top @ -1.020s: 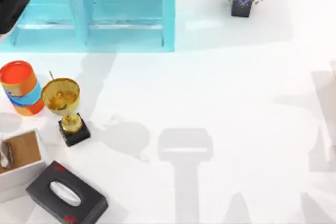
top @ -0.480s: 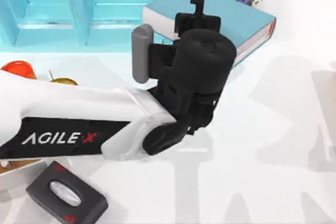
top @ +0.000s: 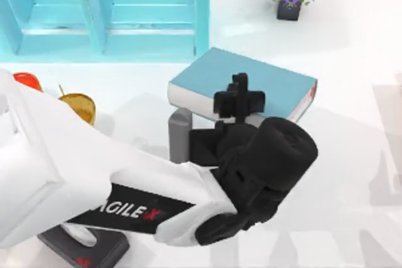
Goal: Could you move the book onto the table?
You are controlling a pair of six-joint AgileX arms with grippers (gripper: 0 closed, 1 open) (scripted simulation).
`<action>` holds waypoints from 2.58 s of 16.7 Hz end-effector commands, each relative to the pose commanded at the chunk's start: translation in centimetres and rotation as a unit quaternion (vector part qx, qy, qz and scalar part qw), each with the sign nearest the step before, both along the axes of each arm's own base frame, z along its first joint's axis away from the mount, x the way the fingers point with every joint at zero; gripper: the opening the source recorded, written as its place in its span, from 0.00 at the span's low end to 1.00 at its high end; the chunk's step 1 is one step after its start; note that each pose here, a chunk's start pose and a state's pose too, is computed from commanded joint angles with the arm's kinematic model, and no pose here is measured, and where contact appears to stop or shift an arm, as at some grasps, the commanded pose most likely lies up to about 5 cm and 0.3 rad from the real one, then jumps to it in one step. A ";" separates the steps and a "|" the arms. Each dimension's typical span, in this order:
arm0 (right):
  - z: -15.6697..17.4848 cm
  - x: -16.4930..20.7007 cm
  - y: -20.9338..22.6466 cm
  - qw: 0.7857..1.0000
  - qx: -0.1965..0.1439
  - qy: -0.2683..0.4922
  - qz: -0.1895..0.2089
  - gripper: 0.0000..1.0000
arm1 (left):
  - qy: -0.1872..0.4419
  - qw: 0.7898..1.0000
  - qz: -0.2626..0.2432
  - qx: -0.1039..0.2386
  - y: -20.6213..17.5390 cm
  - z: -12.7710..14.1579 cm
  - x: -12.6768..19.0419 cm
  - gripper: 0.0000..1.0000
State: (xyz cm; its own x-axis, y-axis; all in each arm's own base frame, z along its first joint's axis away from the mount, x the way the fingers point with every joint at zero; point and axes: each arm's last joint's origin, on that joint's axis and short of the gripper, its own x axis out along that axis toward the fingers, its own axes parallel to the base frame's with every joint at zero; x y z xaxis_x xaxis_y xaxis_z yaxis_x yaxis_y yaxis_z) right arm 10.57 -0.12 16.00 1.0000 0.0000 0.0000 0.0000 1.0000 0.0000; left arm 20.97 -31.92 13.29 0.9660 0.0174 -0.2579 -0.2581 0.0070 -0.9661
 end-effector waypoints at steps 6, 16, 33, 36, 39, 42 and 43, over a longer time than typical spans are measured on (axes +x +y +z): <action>0.0 0.0 0.0 1.000 0.000 0.000 0.000 1.00 | 0.001 1.000 0.000 0.001 0.1 0.0 -0.1 0.00; 0.0 0.0 0.0 1.000 0.000 0.000 0.000 1.00 | -0.002 1.000 0.003 -0.005 0.0 -1.9 -0.3 0.00; 0.0 0.0 0.0 1.000 0.000 0.000 0.000 1.00 | 0.002 1.000 0.001 0.003 0.1 -3.1 -0.4 0.83; 0.0 0.0 0.0 1.000 0.000 0.000 0.000 1.00 | 0.002 1.000 0.001 0.003 0.1 -3.1 -0.4 1.00; 0.0 0.0 0.0 1.000 0.000 0.000 0.000 1.00 | 0.002 1.000 0.001 0.003 0.1 -3.1 -0.4 1.00; 0.0 0.0 0.0 1.000 0.000 0.000 0.000 1.00 | 0.002 1.000 0.001 0.003 0.1 -3.1 -0.4 1.00; 0.0 0.0 0.0 1.000 0.000 0.000 0.000 1.00 | 0.002 1.000 0.001 0.003 0.1 -3.1 -0.4 1.00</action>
